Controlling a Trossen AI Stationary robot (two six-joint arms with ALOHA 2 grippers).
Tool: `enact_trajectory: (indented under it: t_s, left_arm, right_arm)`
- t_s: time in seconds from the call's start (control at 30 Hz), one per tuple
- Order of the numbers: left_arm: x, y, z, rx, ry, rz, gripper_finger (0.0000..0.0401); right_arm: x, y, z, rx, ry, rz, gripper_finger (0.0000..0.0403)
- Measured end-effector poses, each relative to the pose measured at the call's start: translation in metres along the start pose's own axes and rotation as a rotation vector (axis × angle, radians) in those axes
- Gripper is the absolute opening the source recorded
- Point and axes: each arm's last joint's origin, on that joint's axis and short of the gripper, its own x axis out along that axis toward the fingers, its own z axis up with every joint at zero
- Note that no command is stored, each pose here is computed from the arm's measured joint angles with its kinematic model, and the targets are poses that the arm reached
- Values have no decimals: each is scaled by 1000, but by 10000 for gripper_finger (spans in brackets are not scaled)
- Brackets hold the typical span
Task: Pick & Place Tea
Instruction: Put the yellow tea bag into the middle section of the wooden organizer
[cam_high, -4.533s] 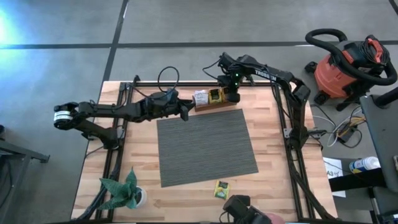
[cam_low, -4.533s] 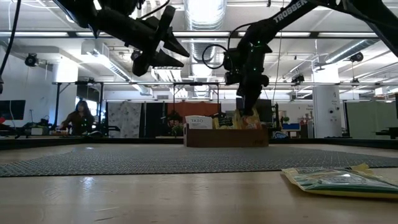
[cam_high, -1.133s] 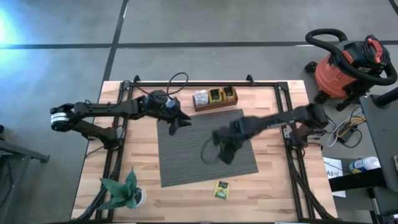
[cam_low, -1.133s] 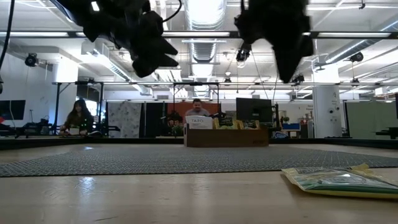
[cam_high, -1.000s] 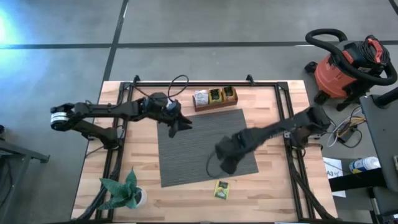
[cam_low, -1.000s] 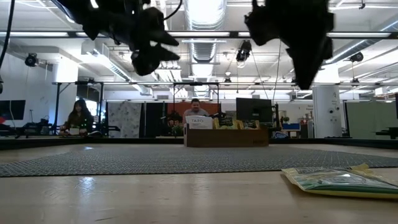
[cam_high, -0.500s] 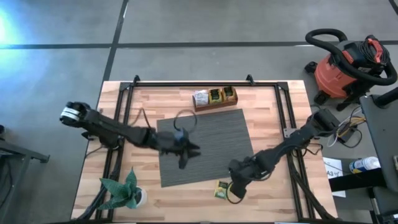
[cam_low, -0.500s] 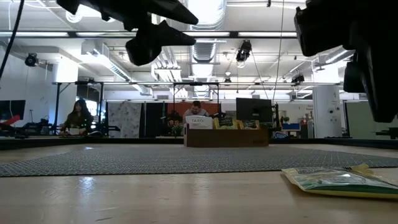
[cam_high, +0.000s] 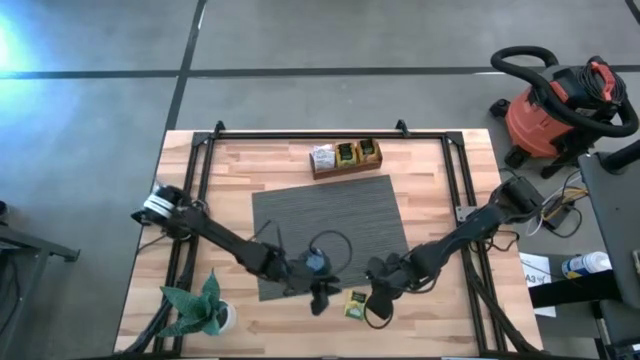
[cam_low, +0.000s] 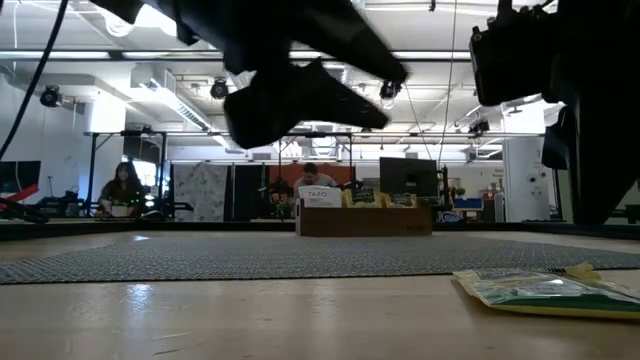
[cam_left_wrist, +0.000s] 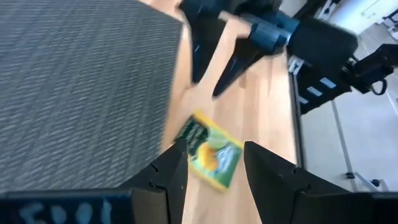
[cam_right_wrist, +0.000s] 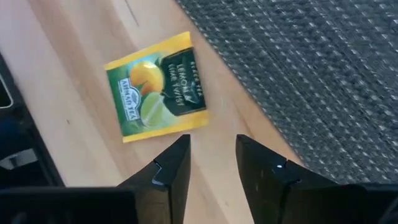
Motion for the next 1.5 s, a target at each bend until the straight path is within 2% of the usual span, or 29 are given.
enact_trajectory:
  t_s: [0.17, 0.27, 0.53, 1.0, 1.23, 1.5]
  left_arm:
    - [23, -18, -1, 9, 4, -33, 151]
    - [37, -26, -4, 34, 41, -66, 151]
    - [71, -26, -30, 58, 152, -30, 151]
    - [80, -21, -40, 19, 188, -14, 151]
    - [91, -13, -52, 1, 200, 11, 151]
    - [91, -11, -53, 12, 200, 36, 151]
  right_arm:
    - [8, 5, -5, -12, -13, 38, 135]
    - [9, 3, -7, -8, -69, 11, 134]
    - [11, 0, -7, 11, -97, -4, 128]
    - [15, -6, -9, 85, -94, -11, 138]
    - [23, -12, -12, 146, -121, 71, 139]
    - [24, -13, -13, 150, -112, 76, 135]
